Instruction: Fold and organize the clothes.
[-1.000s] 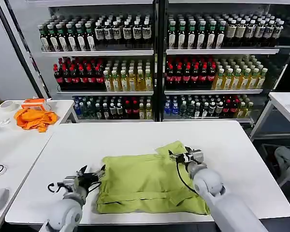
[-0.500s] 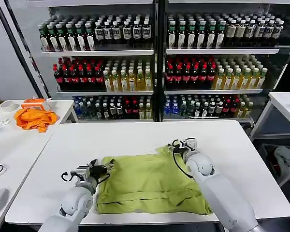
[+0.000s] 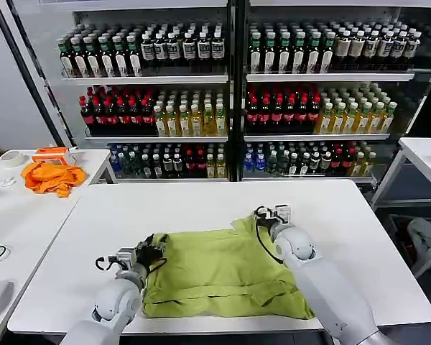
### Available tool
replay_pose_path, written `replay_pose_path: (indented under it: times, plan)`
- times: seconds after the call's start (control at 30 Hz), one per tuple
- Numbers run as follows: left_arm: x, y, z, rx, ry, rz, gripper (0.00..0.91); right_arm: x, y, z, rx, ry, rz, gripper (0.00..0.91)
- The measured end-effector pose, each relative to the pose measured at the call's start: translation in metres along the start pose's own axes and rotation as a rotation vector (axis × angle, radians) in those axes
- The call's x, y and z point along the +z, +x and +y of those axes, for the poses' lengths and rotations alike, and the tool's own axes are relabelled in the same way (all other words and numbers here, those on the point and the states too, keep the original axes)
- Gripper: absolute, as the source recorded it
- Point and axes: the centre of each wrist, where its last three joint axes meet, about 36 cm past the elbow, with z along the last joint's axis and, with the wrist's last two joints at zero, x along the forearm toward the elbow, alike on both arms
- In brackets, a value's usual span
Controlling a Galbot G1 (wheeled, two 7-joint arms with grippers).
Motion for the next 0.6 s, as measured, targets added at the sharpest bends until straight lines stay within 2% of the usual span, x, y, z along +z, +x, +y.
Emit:
replay_pose_path:
  times: [0.6]
  plan:
    - [-0.015, 0.013, 0.008, 0.037, 0.096, -0.1, 0.03, -0.004, 0.026, -0.008, -0.027, -0.028, -0.064, 0.0]
